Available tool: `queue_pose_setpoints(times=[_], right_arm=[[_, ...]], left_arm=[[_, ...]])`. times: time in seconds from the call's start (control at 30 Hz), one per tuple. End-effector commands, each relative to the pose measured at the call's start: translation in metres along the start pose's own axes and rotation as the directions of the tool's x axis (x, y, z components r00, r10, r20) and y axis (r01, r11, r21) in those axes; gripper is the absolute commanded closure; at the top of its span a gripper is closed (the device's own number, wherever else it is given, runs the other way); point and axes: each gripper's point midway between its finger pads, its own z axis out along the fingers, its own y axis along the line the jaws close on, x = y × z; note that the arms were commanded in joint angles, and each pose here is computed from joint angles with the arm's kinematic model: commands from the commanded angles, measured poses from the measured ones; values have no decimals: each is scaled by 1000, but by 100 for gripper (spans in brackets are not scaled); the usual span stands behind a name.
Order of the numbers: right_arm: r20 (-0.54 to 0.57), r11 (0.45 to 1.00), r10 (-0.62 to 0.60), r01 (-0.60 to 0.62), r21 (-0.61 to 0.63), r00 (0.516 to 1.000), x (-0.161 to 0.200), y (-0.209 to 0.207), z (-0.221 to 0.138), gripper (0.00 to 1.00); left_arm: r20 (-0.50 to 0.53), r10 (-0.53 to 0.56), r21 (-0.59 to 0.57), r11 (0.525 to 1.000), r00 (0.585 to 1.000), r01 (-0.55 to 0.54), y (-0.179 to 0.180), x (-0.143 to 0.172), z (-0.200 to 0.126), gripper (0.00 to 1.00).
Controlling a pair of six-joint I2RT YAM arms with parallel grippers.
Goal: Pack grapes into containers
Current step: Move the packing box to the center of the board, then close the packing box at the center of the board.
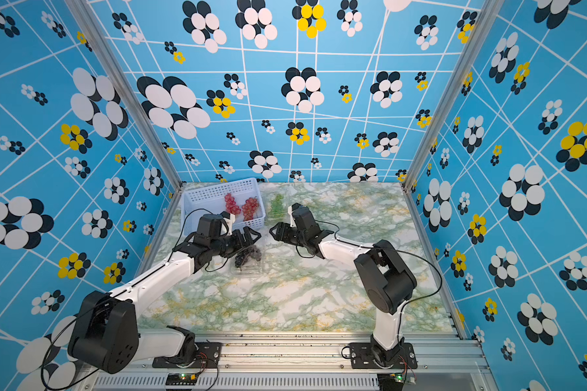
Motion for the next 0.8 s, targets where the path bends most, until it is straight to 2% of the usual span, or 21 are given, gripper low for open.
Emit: queue_pose_setpoints(times=[0.0,0.37,0.77], right_arm=[[-44,1000,3,-4,-14,999,3,-5,16,36],[-59,990,69,-76,-122,996,6,-2,44,44],[-57,977,119,-128,-171,991,4,-2,60,50]], left_arm=[[-3,-19,-25,999,1000,19,8,4,4,1],[-32,-27,-46,999,999,25,14,8,21,1],[-44,-27,-58,998,999,25,20,15,22,0]])
